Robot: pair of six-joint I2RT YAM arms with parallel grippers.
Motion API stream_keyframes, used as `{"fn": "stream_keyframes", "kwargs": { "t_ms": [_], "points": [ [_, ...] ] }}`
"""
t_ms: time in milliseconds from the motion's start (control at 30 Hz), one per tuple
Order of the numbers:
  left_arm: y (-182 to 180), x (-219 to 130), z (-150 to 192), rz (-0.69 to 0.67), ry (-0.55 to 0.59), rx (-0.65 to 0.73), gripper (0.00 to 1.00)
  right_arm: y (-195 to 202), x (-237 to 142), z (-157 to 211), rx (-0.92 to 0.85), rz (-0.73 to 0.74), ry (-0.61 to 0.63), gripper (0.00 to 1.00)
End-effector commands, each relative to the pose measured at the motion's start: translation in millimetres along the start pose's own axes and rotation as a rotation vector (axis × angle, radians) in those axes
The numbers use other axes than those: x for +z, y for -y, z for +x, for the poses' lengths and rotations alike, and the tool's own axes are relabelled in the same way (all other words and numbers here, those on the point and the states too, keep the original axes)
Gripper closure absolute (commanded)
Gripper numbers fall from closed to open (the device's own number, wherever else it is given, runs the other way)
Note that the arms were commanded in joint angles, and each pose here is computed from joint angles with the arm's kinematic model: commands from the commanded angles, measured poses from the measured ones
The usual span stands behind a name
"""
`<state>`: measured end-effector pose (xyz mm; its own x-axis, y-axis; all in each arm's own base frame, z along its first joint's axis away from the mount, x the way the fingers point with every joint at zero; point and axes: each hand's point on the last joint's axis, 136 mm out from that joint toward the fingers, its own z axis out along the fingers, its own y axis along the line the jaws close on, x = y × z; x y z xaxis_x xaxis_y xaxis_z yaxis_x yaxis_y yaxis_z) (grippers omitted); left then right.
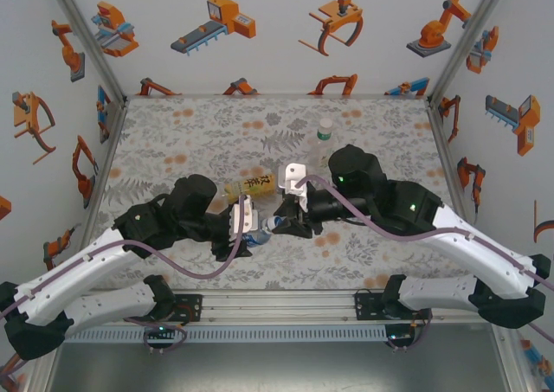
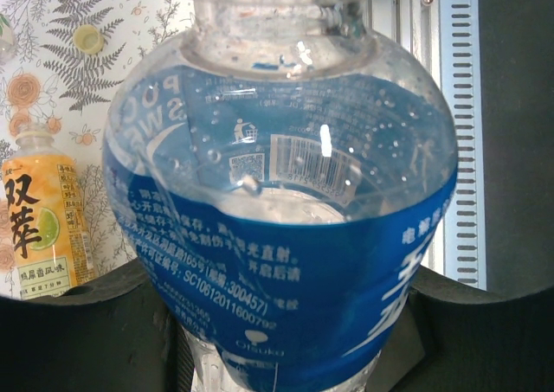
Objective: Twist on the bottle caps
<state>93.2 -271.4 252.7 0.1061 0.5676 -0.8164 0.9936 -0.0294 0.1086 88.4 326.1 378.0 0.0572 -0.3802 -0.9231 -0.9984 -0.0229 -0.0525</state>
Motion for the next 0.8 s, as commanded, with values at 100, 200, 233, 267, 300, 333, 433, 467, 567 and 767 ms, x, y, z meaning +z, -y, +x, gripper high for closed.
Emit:
{"fn": "stream_keyframes", "kwargs": {
  "t_ms": [100,200,233,267,300,333,433,467,567,767],
  "points": [
    [2.4,-5.0,-13.9,0.009,0.032,0.030,1.00,-1.8,-0.6,-8.1,-0.035,-0.005,0.018,1.00],
    [3.1,-4.5,-14.2,0.012,0.031,0.032,1.00,-3.1,0.7,-7.1,-0.035,-0.015,0.013,1.00],
    [3.4,-4.3,-14.4,0.013,0.032,0.033,1.00,-3.7,1.3,-6.5,-0.036,-0.021,0.010,1.00],
    [3.5,-3.9,-14.4,0.014,0.030,0.032,1.00,-4.5,2.2,-5.9,-0.036,-0.027,0.008,1.00],
    [3.5,-3.6,-14.0,0.015,0.029,0.032,1.00,-5.1,2.7,-5.3,-0.036,-0.032,0.005,1.00],
    [4.0,-3.1,-14.1,0.017,0.029,0.032,1.00,-5.4,3.4,-5.2,-0.038,-0.037,0.003,1.00],
    [4.4,-3.0,-14.4,0.018,0.029,0.034,1.00,-7.0,5.5,-3.9,-0.042,-0.051,-0.002,1.00],
    [4.9,-2.6,-14.0,0.020,0.028,0.034,1.00,-7.1,6.1,-3.4,-0.042,-0.054,-0.004,1.00],
    [5.6,-2.3,-14.7,0.024,0.029,0.036,1.00,-8.7,8.0,-2.2,-0.051,-0.069,-0.009,1.00],
    [4.4,-3.8,-16.4,0.011,0.037,0.040,1.00,-5.5,11.5,2.6,-0.009,-0.055,-0.024,1.00]
  ]
}}
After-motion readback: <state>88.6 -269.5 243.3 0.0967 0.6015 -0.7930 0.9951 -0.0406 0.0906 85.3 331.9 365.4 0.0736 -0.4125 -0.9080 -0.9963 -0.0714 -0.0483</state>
